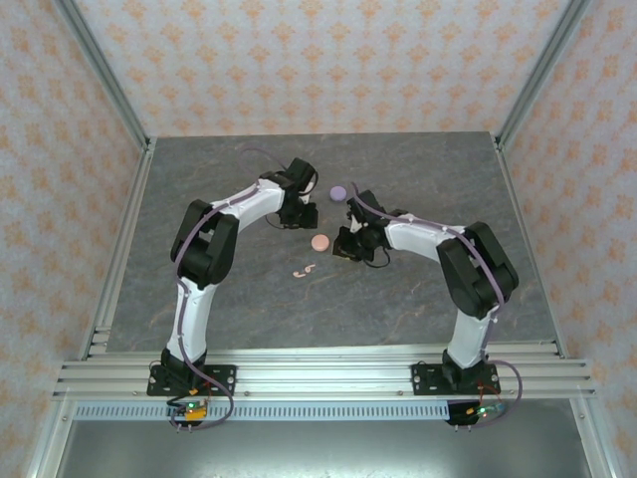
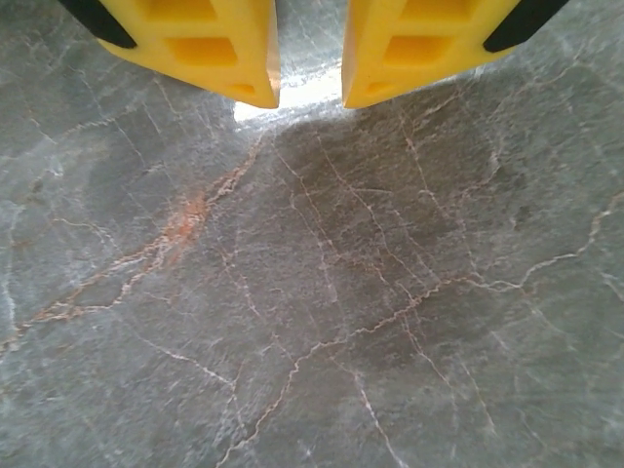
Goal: Insert the wireless bluetooth earbuds into the charging case
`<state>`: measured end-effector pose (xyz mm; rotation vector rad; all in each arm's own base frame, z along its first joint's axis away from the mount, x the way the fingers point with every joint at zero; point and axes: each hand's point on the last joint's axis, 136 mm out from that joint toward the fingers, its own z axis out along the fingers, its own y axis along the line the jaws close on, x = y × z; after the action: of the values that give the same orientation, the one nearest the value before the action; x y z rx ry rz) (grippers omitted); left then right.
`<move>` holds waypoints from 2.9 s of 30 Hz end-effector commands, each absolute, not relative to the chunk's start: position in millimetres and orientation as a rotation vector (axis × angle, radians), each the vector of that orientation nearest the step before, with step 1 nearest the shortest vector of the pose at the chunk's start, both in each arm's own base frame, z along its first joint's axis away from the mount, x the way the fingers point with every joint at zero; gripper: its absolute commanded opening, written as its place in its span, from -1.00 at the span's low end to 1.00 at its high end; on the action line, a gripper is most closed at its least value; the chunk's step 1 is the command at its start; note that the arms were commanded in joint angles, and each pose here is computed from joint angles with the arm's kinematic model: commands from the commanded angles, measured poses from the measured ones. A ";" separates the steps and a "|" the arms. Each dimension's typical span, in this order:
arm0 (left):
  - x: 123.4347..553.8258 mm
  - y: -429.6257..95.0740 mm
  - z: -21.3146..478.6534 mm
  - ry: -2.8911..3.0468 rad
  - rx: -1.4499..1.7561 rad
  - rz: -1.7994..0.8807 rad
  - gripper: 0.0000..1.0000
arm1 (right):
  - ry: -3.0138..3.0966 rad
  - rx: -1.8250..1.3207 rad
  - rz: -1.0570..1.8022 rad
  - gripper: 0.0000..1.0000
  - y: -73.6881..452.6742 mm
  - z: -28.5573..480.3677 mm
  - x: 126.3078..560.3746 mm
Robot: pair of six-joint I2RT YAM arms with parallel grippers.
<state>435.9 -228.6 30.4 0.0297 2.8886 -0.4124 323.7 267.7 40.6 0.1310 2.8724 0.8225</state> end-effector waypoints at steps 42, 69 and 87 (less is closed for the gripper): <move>375.0 -227.2 35.8 2.901 0.037 -0.511 -0.55 | 2.909 0.110 0.588 -0.75 272.0 25.6 369.3; 362.7 -219.0 49.9 2.895 0.067 -0.505 -0.40 | 2.893 0.209 0.505 -0.68 249.0 32.7 385.4; 378.2 -219.6 68.6 2.762 -0.056 -0.820 -0.06 | 2.752 0.239 1.116 -0.32 268.9 65.1 365.8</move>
<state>373.3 -207.9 57.5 -0.0470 2.8228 -0.7003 362.9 254.8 51.8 0.2702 2.8091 0.9808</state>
